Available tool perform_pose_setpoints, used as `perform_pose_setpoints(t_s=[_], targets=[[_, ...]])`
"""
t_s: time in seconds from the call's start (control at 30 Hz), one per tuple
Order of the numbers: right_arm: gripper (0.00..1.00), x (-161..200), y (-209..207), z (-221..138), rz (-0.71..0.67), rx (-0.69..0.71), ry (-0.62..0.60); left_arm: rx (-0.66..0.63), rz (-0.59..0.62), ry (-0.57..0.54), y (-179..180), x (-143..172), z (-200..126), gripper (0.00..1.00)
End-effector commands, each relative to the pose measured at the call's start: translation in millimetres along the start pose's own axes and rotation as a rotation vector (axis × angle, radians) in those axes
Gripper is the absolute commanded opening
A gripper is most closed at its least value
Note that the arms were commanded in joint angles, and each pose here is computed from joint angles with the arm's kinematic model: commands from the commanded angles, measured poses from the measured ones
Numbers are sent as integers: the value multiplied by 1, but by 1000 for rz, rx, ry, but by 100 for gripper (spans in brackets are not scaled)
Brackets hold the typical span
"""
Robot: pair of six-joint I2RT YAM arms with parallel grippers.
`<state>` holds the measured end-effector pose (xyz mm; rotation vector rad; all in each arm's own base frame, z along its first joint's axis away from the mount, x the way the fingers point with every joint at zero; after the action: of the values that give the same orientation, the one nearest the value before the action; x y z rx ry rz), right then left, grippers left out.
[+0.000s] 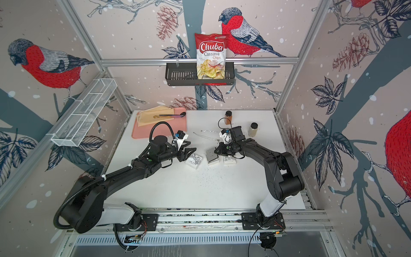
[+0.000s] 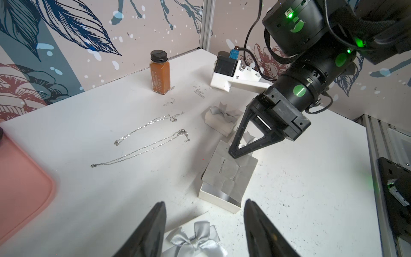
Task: Take the necklace out of the lift-off lid jewelry box
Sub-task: Place the inner lining in the jewelry box.
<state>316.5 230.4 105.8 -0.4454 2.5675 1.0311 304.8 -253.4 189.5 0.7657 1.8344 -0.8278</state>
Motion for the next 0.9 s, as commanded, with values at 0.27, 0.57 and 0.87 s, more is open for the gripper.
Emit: perform_pose_setpoints(t_s=[0.27, 0.57, 0.87], targets=[[0, 12, -7, 10, 0, 0, 61, 23, 11, 29, -4, 1, 17, 52], [0, 14, -22, 20, 3, 59, 88, 45, -11, 66, -6, 10, 31, 49], [0, 14, -29, 22, -7, 107, 83, 68, -41, 128, -7, 27, 51, 41]])
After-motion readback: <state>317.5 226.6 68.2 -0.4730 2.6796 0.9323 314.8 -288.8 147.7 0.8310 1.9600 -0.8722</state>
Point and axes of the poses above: each gripper's point midway between its finger pads, its own z axis out along the fingers, its own y axis along the line the jaws close on, x = y × z, the point moved 2 cm from there along -z, back along the fingers, and after that the axes turned 5 degrees about -z, right-handed, at the moved point
